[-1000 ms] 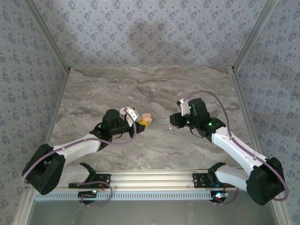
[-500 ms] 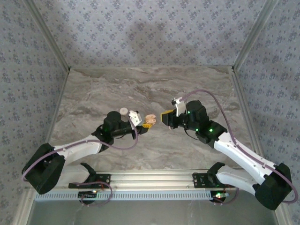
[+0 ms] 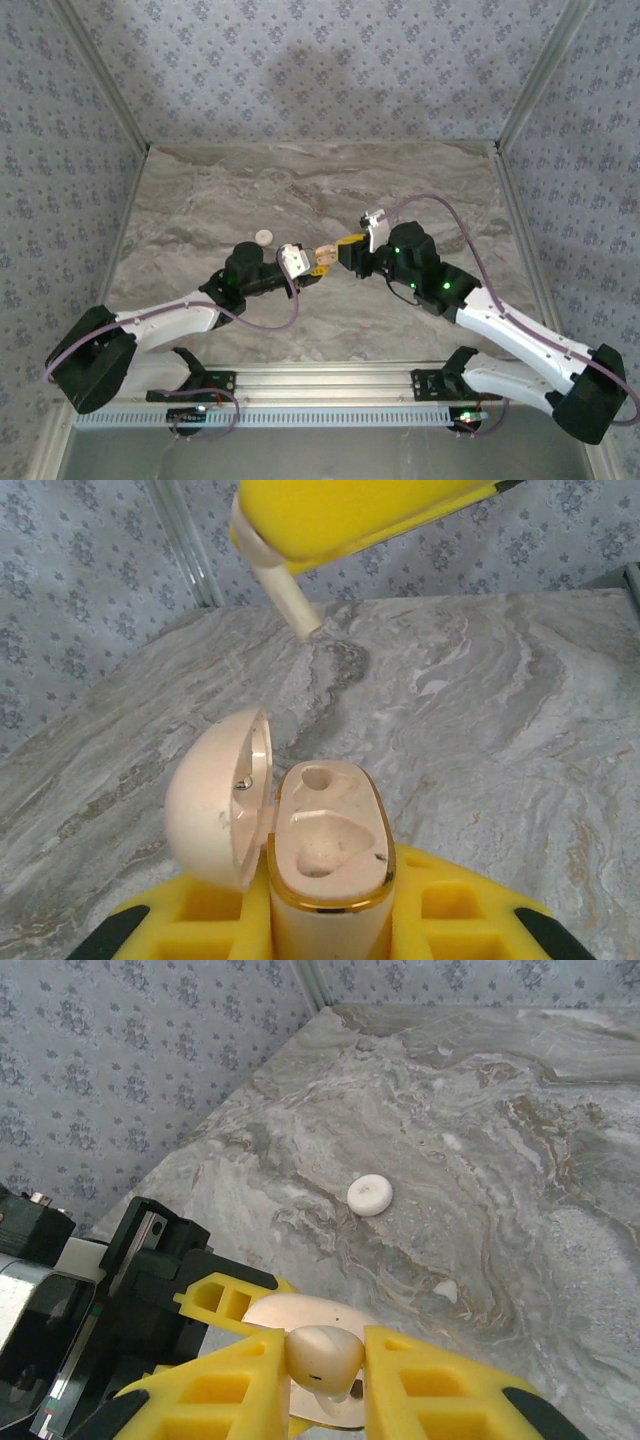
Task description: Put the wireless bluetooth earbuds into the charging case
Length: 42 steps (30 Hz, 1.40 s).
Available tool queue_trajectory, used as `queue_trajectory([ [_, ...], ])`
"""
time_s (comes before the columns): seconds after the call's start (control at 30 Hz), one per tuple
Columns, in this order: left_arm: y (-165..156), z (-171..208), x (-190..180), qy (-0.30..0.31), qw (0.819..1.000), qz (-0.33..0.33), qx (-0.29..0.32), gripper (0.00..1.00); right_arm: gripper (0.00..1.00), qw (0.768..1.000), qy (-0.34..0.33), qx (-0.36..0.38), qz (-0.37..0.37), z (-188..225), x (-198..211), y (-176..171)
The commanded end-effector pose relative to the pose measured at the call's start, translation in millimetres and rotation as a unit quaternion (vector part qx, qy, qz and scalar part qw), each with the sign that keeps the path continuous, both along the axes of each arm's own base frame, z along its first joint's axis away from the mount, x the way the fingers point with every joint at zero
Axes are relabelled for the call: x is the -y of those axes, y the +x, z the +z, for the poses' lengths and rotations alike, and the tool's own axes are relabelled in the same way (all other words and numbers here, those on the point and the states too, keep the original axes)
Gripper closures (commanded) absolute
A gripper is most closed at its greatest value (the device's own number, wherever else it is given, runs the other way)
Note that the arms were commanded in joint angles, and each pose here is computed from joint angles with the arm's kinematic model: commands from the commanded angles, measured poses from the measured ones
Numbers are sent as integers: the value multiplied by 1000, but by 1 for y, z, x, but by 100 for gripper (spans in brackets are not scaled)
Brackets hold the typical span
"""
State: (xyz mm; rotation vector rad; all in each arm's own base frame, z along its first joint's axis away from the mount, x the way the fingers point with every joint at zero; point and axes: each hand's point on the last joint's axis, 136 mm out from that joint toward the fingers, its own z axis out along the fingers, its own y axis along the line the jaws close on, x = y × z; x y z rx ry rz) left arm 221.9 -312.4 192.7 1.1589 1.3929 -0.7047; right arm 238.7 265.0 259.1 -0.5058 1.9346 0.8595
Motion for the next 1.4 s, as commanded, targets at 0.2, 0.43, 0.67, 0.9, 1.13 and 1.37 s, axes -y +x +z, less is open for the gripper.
queue_trajectory([
  [0.2, 4, 39, 2, -53, 998, 11, 33, 86, 75, 999, 26, 14, -15, 6, 1, 1],
  [0.43, 4, 44, 1, -62, 998, 14, 30, 86, 75, 999, 38, 11, -11, 3, -3, -1],
  [0.67, 4, 47, 1, -67, 997, 13, 32, 86, 75, 999, 38, 9, -11, -2, -5, 1],
  [0.9, 3, 51, 2, -70, 997, 11, 32, 86, 75, 999, 44, 12, -9, -1, -8, 3],
  [1.13, 3, 53, 0, -72, 997, 14, 32, 86, 75, 999, 48, 12, -2, 1, -12, 3],
  [1.37, 2, 57, 0, -78, 996, 13, 34, 86, 75, 999, 46, 9, -3, -4, -12, 2],
])
